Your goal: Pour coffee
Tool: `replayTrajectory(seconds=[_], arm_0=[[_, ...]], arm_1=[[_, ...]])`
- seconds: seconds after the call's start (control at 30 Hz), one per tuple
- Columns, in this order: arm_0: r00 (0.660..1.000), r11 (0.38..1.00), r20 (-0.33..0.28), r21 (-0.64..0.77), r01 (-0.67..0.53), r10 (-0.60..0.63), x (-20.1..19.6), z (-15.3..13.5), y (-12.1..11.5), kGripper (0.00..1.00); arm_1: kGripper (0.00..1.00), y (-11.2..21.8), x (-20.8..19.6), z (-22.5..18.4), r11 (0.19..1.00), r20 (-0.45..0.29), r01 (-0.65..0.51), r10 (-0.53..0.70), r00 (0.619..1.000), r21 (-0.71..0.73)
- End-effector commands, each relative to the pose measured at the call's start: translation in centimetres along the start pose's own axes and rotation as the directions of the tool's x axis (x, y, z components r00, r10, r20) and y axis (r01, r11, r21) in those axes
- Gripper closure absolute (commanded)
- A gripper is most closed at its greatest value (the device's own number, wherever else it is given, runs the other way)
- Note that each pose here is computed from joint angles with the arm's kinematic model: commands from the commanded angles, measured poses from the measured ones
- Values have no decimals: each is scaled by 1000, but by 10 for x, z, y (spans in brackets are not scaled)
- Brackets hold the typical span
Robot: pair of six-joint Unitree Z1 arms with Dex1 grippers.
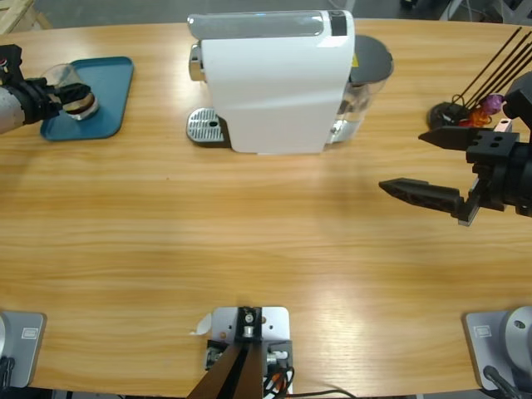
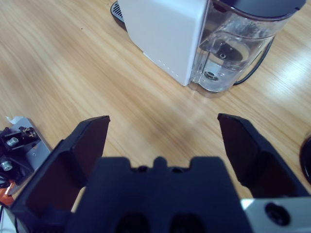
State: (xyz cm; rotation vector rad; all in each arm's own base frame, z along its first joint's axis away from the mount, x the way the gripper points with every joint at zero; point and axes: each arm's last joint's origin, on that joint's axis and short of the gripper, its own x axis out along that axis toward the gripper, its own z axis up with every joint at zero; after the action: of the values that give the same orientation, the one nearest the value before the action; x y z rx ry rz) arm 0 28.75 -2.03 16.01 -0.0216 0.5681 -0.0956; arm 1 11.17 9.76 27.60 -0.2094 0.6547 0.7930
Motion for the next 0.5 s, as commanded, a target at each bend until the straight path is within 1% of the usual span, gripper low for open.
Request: replayTrajectory(seconds=[0.03,0.07,0.1,0.2,0.37,0.5], arm_0=[[998,999,-38,-30,39,-40,21,-8,3,376],[998,999,-40,-31,43,-44,22,-9,3,274],[998,998,-42,-31,45,-47,22,-9,3,196],[997,998,-46,-31,53,-55,21,-10,2,22],[997,998,-45,-30,56,-57,12,-11,2,9],[998,998,-12,-19,58,-58,-12,-5,0,9]], arm_1=[[0,0,6,-6,1000,-28,2,-2,1000,3],[0,0,5,-6,1000,-28,2,-2,1000,2],[0,0,5,-6,1000,-27,2,-2,1000,2],[0,0,5,-6,1000,-26,1,-1,1000,2],[0,1,5,-7,1000,-25,1,-1,1000,2],[0,1,5,-7,1000,-25,1,-1,1000,2]])
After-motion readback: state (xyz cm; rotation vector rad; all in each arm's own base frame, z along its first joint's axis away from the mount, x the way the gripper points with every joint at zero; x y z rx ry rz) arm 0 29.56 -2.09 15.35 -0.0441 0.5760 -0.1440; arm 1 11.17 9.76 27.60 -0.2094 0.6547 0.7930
